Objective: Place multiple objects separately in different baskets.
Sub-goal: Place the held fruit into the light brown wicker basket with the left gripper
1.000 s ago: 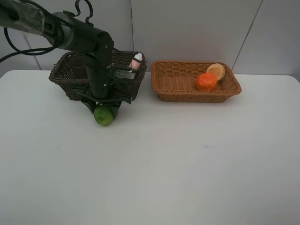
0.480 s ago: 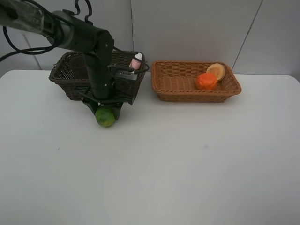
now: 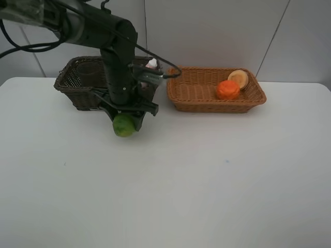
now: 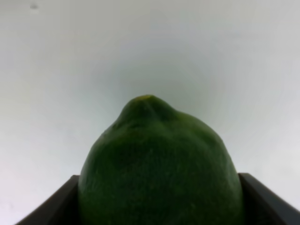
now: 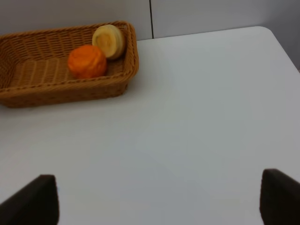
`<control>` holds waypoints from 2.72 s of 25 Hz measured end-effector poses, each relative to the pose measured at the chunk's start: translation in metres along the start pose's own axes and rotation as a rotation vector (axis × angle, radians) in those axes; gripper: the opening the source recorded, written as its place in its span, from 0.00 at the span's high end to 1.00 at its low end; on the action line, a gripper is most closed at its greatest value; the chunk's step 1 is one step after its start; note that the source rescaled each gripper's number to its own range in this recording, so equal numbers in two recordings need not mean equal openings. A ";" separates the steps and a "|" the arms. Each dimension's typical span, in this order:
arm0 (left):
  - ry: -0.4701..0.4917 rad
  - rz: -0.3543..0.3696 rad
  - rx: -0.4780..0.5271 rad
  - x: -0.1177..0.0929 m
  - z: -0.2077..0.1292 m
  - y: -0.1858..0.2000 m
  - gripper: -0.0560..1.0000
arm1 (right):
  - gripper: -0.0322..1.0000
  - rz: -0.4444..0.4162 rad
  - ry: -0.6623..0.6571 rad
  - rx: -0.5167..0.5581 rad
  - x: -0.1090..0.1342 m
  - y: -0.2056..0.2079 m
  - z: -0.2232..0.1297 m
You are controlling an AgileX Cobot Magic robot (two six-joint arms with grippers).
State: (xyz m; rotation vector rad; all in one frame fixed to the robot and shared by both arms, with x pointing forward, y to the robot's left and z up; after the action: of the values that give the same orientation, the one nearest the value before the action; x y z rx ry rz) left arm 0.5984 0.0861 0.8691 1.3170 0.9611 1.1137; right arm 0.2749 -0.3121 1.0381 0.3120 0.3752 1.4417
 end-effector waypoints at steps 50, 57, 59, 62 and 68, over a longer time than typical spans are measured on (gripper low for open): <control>-0.156 -0.330 -0.812 -0.115 0.127 0.100 0.22 | 0.05 0.000 0.000 0.000 0.000 0.000 0.000; -0.146 -0.352 -0.854 -0.120 0.143 0.057 0.22 | 0.05 0.000 0.000 0.000 0.000 0.000 0.000; -0.135 -0.357 -0.863 -0.117 0.148 0.047 0.22 | 0.05 0.000 0.000 0.000 0.000 0.000 0.000; -0.119 -0.360 -0.862 -0.114 0.152 0.037 0.22 | 0.05 0.000 0.000 0.000 0.000 0.000 0.000; -0.116 -0.370 -0.878 -0.115 0.153 0.038 0.22 | 0.05 0.000 0.000 0.000 0.000 0.000 0.000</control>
State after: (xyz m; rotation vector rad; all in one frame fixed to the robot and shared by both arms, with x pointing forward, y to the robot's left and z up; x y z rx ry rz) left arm 0.7186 -0.0629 0.9057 0.4564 0.4880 0.9760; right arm 0.2749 -0.3121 1.0381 0.3120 0.3752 1.4417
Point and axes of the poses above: a point on each arm's last joint axis where the gripper is mounted, y pointing back along that axis away from the gripper, x along the wrist's bending axis when the last joint is at zero, z = x × y, the point moved 5 cm from there along -y, pointing out along that axis toward the gripper, and after that the axes turned 7 degrees about y, right-handed, at the moved point
